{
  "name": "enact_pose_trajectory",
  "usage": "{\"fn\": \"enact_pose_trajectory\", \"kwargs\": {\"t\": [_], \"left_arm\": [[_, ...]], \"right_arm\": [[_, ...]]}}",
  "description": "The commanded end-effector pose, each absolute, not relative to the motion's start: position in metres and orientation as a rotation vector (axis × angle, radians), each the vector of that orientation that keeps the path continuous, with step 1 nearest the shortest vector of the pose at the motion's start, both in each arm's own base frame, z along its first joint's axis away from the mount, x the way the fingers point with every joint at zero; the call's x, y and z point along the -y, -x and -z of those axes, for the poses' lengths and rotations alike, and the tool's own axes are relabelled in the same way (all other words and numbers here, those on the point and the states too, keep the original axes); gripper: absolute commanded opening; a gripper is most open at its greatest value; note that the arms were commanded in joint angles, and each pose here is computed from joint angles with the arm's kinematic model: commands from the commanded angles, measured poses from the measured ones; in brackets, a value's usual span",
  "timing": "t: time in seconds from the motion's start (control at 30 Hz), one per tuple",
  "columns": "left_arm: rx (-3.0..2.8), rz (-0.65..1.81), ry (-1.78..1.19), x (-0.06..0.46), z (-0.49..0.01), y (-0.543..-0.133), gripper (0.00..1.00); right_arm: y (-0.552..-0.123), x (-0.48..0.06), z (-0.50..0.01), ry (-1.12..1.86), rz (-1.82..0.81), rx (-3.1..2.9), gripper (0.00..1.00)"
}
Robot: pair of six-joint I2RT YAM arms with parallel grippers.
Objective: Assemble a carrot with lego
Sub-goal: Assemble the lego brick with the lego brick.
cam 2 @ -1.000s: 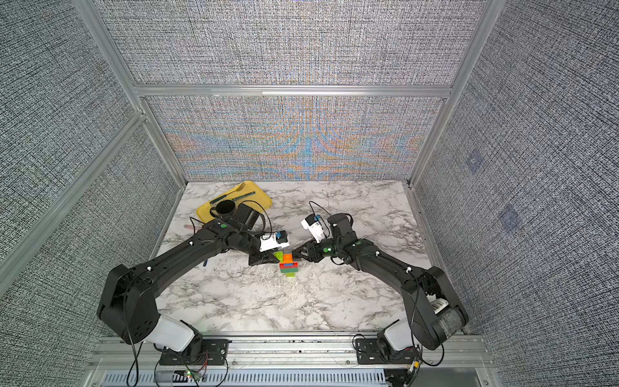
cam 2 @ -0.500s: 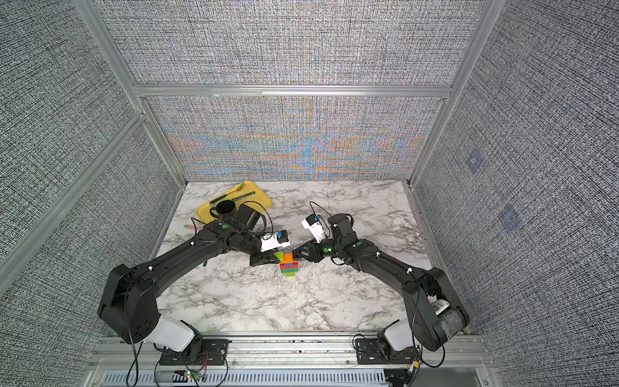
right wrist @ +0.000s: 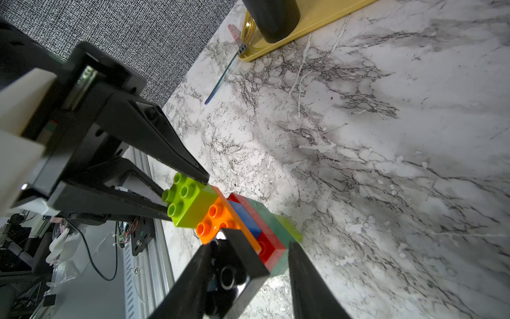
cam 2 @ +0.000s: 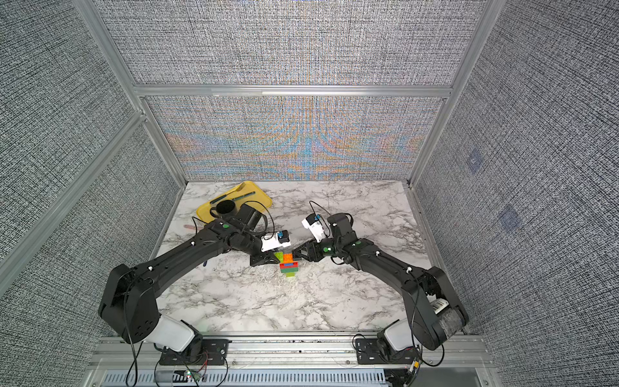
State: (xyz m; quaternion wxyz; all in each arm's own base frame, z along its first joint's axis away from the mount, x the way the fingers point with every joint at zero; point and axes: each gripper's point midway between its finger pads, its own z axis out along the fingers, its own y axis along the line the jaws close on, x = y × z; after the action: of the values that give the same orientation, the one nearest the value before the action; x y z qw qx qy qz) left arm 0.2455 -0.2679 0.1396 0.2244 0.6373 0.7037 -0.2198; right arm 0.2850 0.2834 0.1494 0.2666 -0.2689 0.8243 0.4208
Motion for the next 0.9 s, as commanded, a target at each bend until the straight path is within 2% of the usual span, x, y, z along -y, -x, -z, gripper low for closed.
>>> {"fn": "enact_pose_trajectory", "kwargs": {"t": [0.0,0.6,0.87], "left_arm": [[-1.982,0.616,-1.742,0.266,-0.141,-0.243,0.33],[-1.989,0.663,-1.694,0.276,-0.150,-0.247,0.46],[-1.949,0.702,-1.687,0.280,-0.160,-0.242,0.50]], "right_arm": [[-0.277,-0.280,-0.137,0.710,-1.136,-2.310,0.49],[-0.281,-0.283,-0.151,0.707,-1.143,-2.275,0.52],[-0.287,-0.284,-0.164,0.708,-1.130,-2.245,0.59]]}}
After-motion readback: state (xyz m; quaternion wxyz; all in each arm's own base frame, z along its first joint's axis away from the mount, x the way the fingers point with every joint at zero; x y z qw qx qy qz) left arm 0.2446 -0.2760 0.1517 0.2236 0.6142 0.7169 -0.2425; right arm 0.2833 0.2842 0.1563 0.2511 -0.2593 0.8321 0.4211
